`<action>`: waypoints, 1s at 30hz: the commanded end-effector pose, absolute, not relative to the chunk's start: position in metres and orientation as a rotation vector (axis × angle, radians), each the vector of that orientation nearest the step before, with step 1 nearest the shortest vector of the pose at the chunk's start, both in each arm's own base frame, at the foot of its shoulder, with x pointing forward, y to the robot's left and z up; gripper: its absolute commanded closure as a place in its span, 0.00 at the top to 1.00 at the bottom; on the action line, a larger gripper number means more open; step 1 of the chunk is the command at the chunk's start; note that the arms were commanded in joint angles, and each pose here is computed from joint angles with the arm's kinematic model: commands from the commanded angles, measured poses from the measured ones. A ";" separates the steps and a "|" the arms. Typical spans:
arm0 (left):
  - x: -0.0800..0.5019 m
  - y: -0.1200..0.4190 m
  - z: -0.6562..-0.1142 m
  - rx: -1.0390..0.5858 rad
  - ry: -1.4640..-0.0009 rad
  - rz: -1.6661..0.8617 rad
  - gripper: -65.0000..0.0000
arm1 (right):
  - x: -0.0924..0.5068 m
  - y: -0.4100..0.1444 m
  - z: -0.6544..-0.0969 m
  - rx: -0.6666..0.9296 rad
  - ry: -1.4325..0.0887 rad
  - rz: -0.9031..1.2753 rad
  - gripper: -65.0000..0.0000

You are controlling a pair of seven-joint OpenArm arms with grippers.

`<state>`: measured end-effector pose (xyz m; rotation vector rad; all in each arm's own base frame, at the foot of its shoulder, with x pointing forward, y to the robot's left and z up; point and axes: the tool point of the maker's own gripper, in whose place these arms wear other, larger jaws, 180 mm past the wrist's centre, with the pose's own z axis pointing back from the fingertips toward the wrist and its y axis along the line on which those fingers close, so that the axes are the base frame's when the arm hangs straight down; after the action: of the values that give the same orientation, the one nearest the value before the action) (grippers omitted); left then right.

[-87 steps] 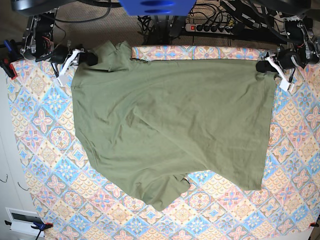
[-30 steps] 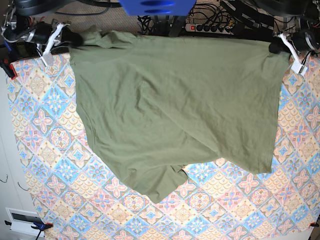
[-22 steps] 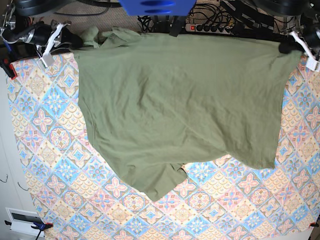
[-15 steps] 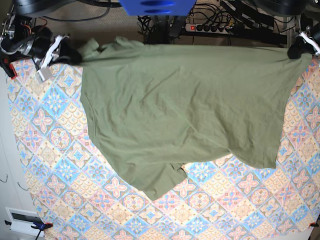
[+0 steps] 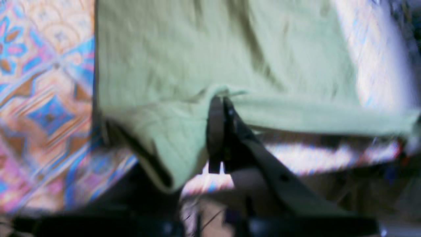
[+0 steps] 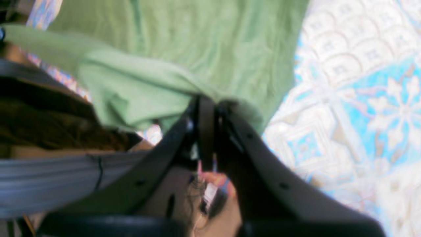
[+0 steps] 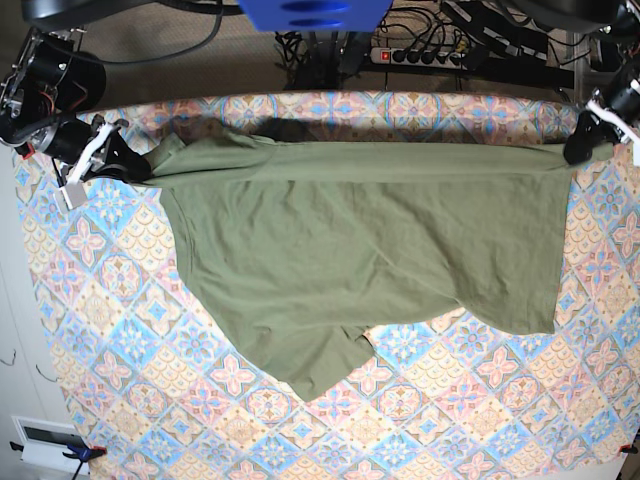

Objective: Layout the t-shirt on the table in an organized manner, then fold the t-shirt properly
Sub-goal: 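Lower the held edge with both grippers, laying the shirt flat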

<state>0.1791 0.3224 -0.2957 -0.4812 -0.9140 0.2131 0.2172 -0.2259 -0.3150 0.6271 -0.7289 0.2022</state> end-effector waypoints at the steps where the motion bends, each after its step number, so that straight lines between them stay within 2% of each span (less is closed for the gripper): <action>1: 0.189 0.330 -0.283 -0.462 -0.962 0.207 0.00 | 0.231 -0.233 -0.300 0.623 -0.792 0.207 0.01; 4: 0.204 0.331 -0.280 -0.446 -0.994 0.209 0.00 | 0.238 -0.241 -0.306 0.638 -0.793 0.164 0.01; 12: 0.238 0.338 -0.308 -0.491 -0.962 0.283 0.00 | 0.253 -0.240 -0.329 0.714 -0.748 0.088 0.01; 19: 0.263 0.336 -0.321 -0.514 -0.942 0.305 0.00 | 0.273 -0.224 -0.328 0.770 -0.775 0.079 0.01; 30: 0.291 0.334 -0.332 -0.389 -0.867 0.255 0.00 | 0.273 -0.208 -0.349 0.755 -0.707 0.100 0.01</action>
<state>0.2803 0.3239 -0.3531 -0.4070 -0.7943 0.2719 0.2620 -0.1981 -0.3643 0.7709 -0.6515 0.0842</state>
